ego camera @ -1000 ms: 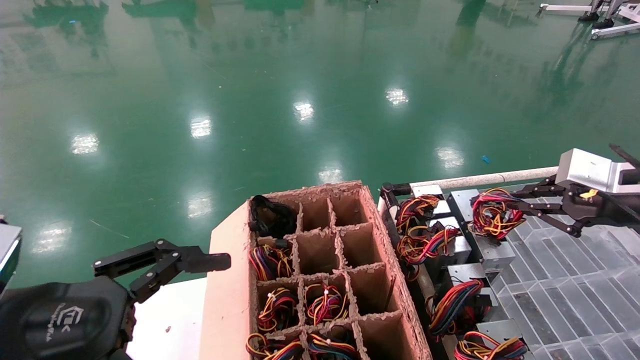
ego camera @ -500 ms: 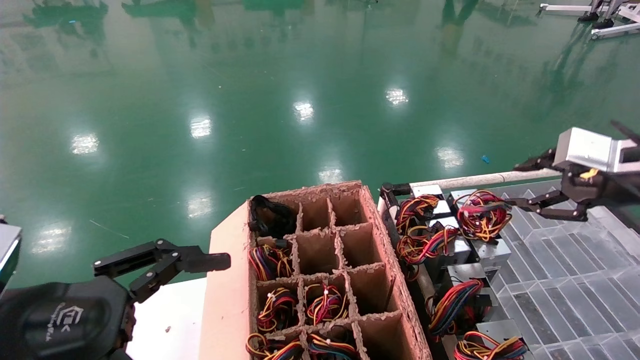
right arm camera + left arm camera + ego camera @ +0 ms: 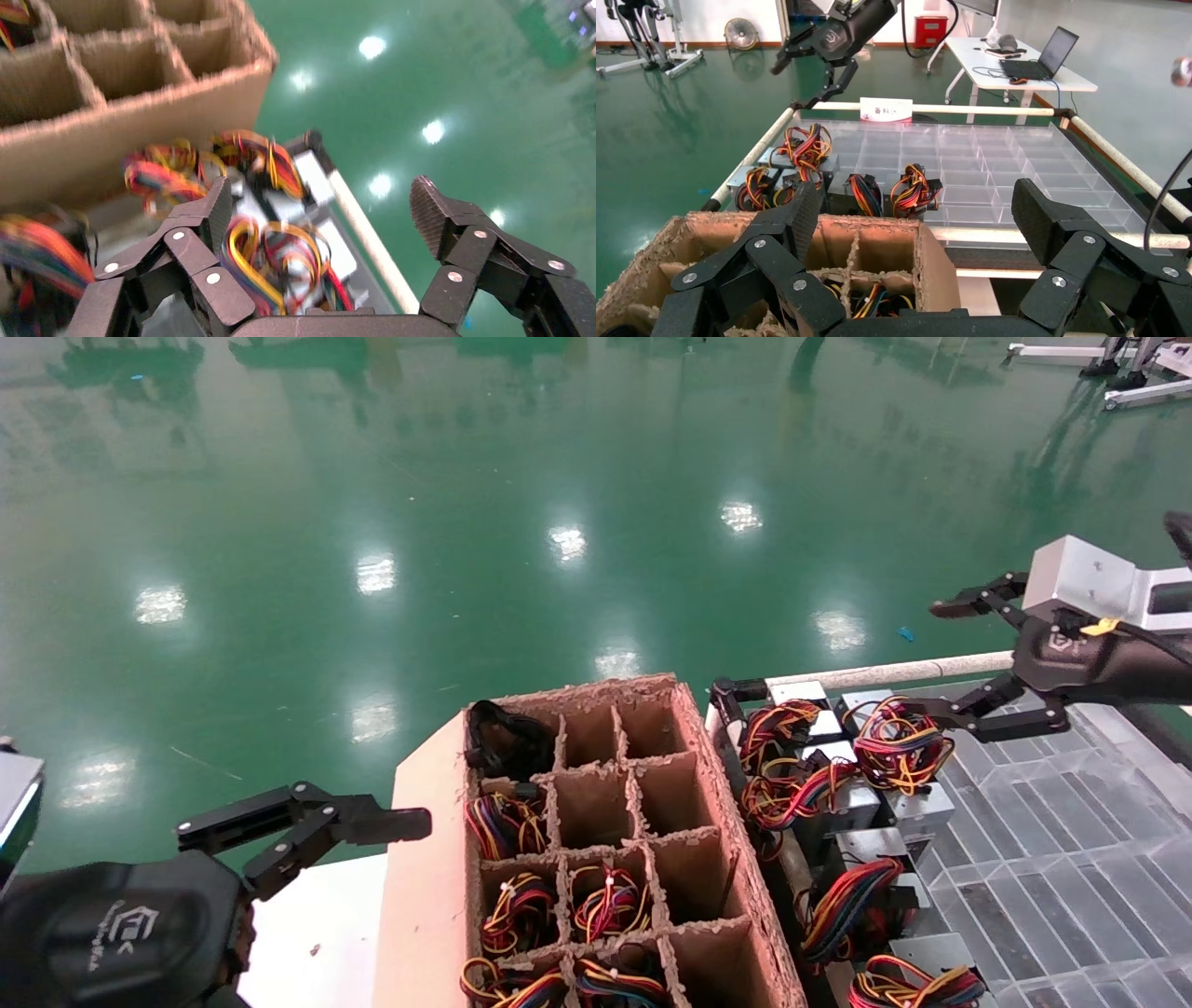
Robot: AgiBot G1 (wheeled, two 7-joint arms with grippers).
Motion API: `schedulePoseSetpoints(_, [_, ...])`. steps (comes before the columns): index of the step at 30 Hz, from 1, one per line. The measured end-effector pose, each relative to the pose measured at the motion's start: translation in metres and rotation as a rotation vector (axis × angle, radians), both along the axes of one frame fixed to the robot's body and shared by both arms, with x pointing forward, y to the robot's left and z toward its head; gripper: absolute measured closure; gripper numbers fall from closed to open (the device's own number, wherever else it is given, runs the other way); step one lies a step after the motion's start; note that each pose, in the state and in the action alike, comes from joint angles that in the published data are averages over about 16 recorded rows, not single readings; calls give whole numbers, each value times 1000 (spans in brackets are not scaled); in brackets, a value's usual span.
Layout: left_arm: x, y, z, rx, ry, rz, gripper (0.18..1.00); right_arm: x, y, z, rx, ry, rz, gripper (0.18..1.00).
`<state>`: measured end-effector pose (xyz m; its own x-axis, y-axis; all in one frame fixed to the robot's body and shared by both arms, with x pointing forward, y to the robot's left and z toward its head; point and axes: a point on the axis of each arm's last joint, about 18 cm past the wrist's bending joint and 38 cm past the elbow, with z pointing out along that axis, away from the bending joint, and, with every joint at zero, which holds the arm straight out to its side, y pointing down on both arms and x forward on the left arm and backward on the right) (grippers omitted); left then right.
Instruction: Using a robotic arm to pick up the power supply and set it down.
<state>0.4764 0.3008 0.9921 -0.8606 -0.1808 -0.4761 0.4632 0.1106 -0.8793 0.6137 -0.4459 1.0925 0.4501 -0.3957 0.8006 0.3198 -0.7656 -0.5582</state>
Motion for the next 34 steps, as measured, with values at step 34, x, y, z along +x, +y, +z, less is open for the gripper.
schedulePoseSetpoints(34, [0, 0, 0, 0, 0, 0, 184, -49, 89, -59, 289, 68, 409, 178])
